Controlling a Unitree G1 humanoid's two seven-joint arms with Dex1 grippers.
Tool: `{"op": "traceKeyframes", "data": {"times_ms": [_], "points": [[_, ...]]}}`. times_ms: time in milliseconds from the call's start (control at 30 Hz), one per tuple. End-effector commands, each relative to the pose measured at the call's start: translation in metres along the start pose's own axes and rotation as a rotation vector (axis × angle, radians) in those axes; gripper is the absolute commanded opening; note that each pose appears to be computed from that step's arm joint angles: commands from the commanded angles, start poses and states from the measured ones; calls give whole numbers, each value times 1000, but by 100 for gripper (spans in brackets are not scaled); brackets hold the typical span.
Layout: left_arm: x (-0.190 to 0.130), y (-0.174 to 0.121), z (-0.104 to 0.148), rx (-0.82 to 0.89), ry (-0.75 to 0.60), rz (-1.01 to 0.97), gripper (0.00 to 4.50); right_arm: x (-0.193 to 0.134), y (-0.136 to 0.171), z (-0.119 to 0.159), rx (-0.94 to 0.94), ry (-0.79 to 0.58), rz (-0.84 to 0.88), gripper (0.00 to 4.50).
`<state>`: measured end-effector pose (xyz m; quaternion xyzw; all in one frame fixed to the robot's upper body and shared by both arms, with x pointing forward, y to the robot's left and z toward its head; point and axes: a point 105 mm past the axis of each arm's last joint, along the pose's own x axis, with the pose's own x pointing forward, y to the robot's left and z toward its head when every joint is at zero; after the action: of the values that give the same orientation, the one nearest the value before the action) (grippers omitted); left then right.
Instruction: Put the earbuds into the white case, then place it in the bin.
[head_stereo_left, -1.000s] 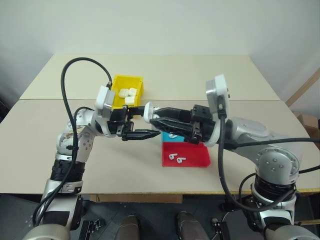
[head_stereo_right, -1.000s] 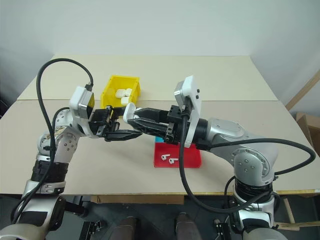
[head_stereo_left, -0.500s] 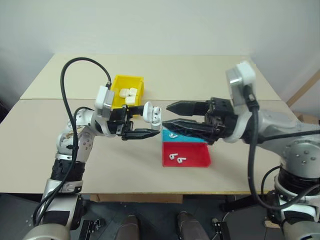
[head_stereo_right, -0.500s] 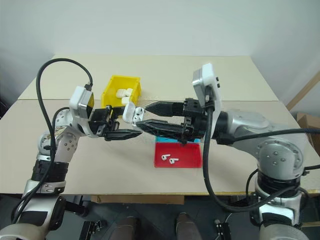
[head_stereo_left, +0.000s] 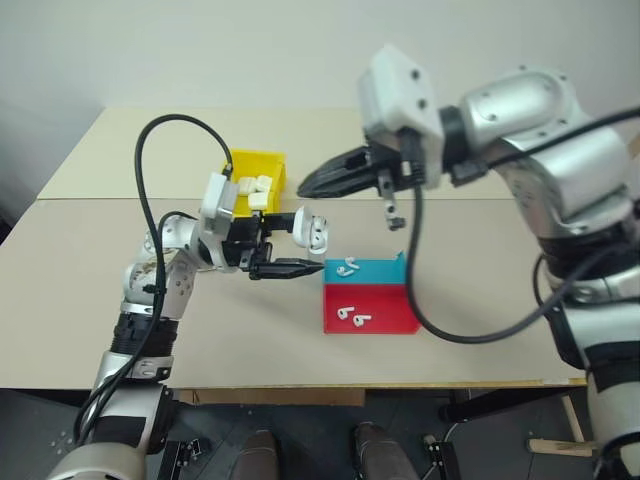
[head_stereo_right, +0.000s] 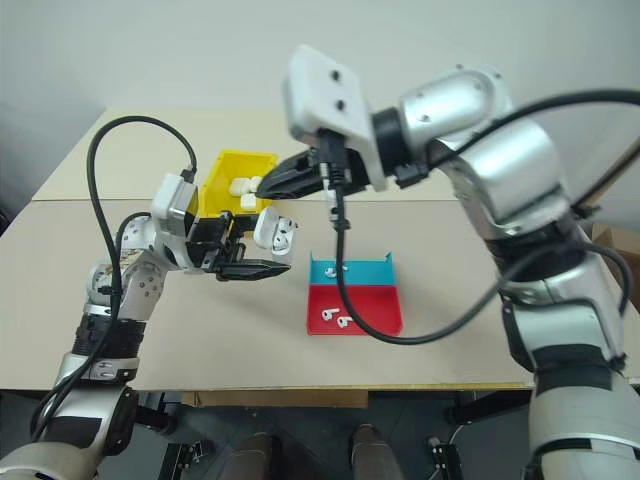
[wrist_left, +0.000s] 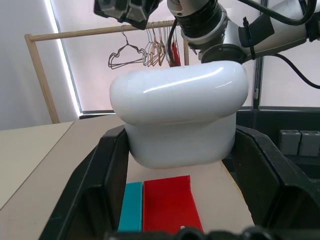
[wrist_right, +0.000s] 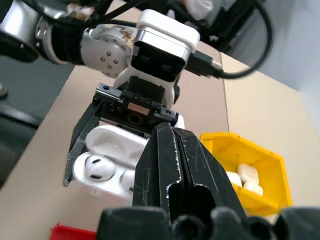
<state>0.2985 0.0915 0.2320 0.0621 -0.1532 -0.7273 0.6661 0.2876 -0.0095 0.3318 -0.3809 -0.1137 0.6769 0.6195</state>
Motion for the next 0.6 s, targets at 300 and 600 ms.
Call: {"op": "traceKeyframes", "data": {"times_ms": [300,600], "points": [[0,2,10,59,-5,-6,281,21,13,-3,-276,96,235,3],[-1,2,10,65,-10,10,281,-19,21,-7,-266,116,223,3]]}}
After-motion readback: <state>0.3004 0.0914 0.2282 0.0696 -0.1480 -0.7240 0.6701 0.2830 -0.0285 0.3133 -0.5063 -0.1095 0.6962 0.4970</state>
